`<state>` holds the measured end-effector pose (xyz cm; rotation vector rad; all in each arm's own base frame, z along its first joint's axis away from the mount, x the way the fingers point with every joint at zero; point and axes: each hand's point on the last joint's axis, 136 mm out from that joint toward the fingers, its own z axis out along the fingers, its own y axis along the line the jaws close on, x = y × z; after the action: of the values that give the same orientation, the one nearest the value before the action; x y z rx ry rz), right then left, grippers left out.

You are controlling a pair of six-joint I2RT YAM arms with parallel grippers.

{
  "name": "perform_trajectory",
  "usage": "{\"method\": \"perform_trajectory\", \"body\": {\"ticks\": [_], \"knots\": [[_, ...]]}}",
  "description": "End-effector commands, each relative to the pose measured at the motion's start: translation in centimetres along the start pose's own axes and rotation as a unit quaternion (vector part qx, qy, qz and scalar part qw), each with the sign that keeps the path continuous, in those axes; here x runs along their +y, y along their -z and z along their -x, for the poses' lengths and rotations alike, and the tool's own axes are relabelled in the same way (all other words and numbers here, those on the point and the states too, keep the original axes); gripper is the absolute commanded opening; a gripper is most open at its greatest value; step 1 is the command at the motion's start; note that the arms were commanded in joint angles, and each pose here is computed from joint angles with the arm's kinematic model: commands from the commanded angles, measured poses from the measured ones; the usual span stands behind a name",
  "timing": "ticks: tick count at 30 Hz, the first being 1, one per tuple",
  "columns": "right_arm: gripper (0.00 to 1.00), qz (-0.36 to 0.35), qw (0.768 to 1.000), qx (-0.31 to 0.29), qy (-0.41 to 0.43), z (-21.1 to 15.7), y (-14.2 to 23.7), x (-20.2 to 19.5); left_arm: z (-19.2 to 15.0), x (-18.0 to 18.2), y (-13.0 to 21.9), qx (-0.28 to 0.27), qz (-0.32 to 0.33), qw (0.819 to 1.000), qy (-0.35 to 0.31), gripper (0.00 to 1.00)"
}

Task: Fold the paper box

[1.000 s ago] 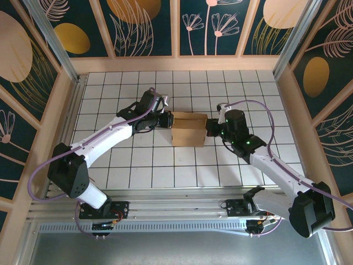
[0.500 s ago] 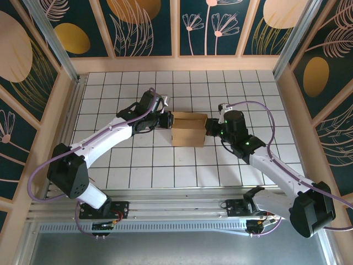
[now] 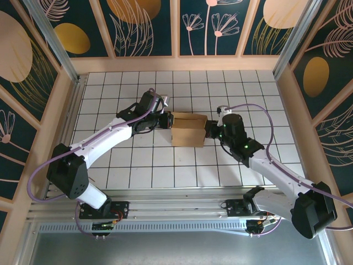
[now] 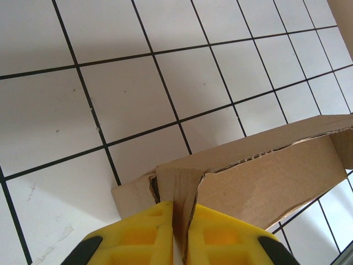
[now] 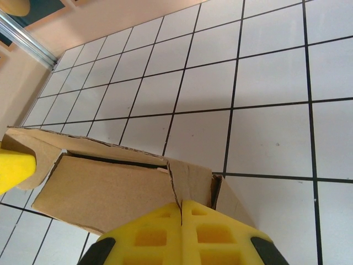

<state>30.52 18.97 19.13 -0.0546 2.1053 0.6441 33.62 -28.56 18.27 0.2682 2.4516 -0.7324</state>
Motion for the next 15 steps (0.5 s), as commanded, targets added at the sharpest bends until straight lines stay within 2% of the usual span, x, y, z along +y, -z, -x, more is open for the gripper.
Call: {"method": "perform_trajectory", "body": {"ticks": [1, 15], "knots": [[0.00, -0.047, 0.996, 0.067, 0.020, -4.5, -0.3, -2.4, -0.8, -0.5, 0.3, 0.011, -0.014, 1.000, 0.005, 0.12], [0.00, -0.026, 0.997, 0.060, 0.037, -4.5, -0.3, -0.7, -0.5, -1.4, 0.1, 0.004, -0.037, 0.999, 0.032, 0.13]]}}
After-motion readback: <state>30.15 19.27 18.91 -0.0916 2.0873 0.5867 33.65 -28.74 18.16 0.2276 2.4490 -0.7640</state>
